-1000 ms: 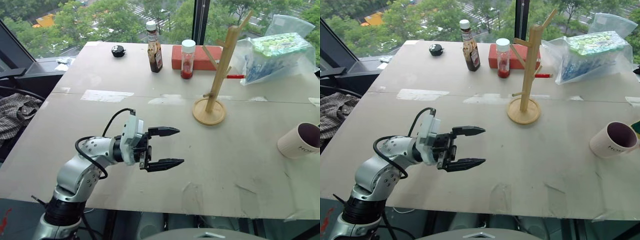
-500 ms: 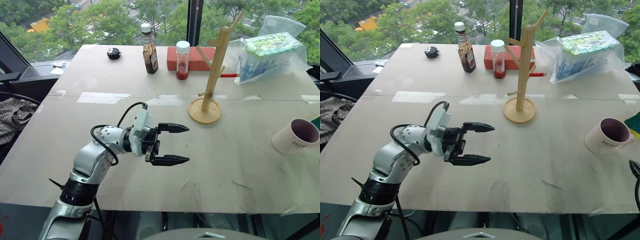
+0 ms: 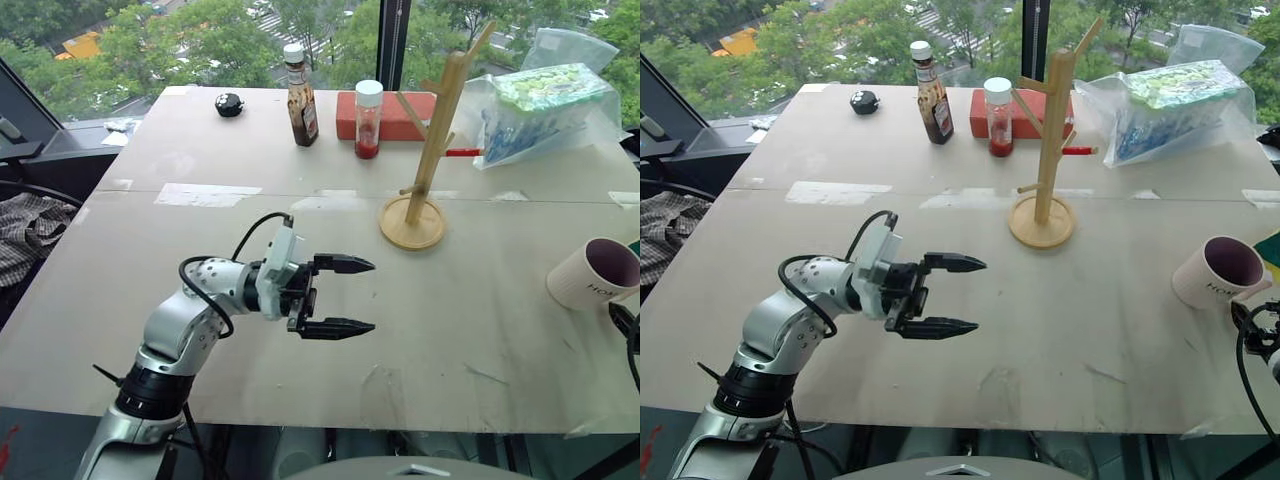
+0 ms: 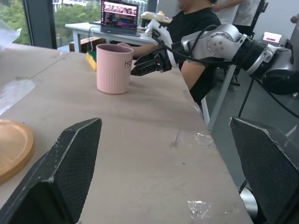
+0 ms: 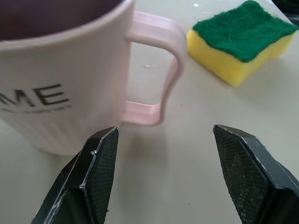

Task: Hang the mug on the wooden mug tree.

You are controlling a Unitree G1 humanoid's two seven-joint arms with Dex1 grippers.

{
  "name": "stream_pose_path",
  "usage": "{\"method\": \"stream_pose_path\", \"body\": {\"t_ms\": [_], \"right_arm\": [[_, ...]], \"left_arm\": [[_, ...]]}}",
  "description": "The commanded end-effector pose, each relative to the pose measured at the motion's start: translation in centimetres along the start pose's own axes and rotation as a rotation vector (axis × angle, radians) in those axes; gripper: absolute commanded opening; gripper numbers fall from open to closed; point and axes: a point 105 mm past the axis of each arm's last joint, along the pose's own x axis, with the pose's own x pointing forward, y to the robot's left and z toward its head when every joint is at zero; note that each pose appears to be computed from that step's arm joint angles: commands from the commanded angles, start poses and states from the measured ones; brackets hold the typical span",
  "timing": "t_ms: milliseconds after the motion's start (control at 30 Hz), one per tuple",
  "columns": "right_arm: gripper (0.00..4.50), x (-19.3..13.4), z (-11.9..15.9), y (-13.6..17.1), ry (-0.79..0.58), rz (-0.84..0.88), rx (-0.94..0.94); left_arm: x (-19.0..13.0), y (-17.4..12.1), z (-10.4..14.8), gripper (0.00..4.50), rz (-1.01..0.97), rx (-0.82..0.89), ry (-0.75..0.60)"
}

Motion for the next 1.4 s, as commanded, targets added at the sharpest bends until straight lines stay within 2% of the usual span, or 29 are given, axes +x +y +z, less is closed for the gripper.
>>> {"method": "stream_pose_path", "body": {"t_ms": [33,300,400,500,633,667,833,1000,1100,1167,1400], "right_arm": [[3.21,-0.2,1.4,-1.0,-0.056,-0.031,-0.037],[3.21,0.9,1.7,-1.1,-0.083,-0.042,-0.025],[3.21,2.3,1.4,-1.2,-0.085,-0.055,-0.013],[2.36,3.7,1.2,-0.3,-0.097,-0.017,0.01],[0.41,4.6,1.0,0.4,-0.101,0.028,0.009],[0.14,4.8,1.1,0.6,-0.106,0.043,0.001],[0.14,4.4,3.1,1.9,-0.165,0.134,-0.058],[0.14,3.2,8.6,7.1,-0.307,0.36,-0.276],[0.14,2.7,14.0,11.8,-0.433,0.56,-0.403],[0.14,2.8,16.6,14.1,-0.469,0.662,-0.502],[0.14,4.4,20.9,17.0,-0.498,0.789,-0.613]], "left_arm": [[-0.4,-0.2,0.8,4.5,0.015,0.055,-0.018],[-0.9,-0.2,0.1,4.5,0.029,0.053,-0.021],[-1.3,0.0,-0.3,4.5,0.038,0.053,-0.019],[-1.9,0.2,-0.5,4.5,0.05,0.057,-0.016],[-2.4,0.4,-0.8,4.5,0.064,0.059,-0.017],[-2.6,0.4,-0.9,4.5,0.07,0.059,-0.016],[-3.2,0.9,-1.4,4.5,0.109,0.069,-0.007],[-4.2,0.9,-1.4,4.5,0.18,0.047,-0.062],[-4.7,0.8,-0.7,4.5,0.245,0.101,-0.113],[-5.0,0.5,-0.1,4.5,0.263,0.099,-0.11],[-5.4,-0.5,1.5,4.5,0.317,0.06,-0.131]]}}
